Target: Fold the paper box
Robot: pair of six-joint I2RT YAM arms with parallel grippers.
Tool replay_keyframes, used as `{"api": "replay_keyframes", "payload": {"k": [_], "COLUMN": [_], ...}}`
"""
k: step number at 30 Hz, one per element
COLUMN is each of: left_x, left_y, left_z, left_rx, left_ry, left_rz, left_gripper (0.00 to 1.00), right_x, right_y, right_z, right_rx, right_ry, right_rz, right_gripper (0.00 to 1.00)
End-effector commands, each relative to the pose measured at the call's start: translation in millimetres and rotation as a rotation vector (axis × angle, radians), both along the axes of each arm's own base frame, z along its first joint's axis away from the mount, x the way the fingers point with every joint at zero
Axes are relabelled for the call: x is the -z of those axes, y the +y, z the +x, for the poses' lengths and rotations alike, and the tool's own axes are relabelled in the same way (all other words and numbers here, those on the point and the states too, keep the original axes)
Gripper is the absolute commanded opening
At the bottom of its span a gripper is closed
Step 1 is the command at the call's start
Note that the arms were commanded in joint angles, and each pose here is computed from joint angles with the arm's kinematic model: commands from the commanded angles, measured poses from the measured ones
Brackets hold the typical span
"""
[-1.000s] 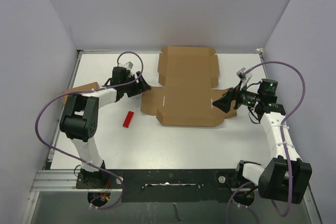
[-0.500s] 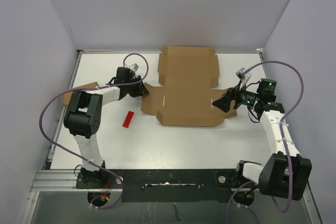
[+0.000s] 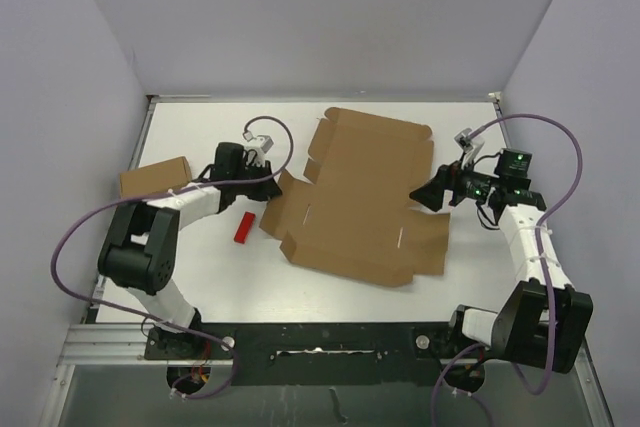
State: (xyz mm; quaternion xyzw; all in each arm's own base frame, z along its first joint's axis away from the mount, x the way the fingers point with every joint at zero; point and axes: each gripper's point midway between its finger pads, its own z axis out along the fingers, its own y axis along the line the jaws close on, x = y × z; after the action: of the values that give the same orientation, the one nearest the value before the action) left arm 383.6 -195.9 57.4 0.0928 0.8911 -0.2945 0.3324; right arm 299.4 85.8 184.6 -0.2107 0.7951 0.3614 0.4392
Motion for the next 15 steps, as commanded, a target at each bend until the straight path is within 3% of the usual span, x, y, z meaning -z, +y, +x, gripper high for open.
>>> {"api": "replay_keyframes", "payload": {"k": [1,5,10,15], "left_x": [-62.8,-70.0,-75.6,-83.1], "left_y": [-26.9,-41.8,-43.4,-45.3], "left_z": [-26.9,-45.6,-40.3,-29.2], "left_rx": [0.289,0.405,0.408,0.409], "left_ry": [-0.368,-0.502,-0.523,-0.561], "left_rz": [0.072,0.158,0.17,0.19], "left_gripper": [0.0,0.0,0.0,0.0], "right_x": [-14.9,1.5,29.6,40.7], "right_y": [-27.6,-68.3,-115.8,-126.0], "right_z": [15.3,27.1,37.1,37.8], "right_rx": [0.085,0.282,0.545,0.575], "right_ry": [-0.03,0.048,0.157,0.211], "right_rz": [-0.016,-0.052,-0.123,-0.094], "right_gripper": [0.98,0.98,0.98,0.98]}}
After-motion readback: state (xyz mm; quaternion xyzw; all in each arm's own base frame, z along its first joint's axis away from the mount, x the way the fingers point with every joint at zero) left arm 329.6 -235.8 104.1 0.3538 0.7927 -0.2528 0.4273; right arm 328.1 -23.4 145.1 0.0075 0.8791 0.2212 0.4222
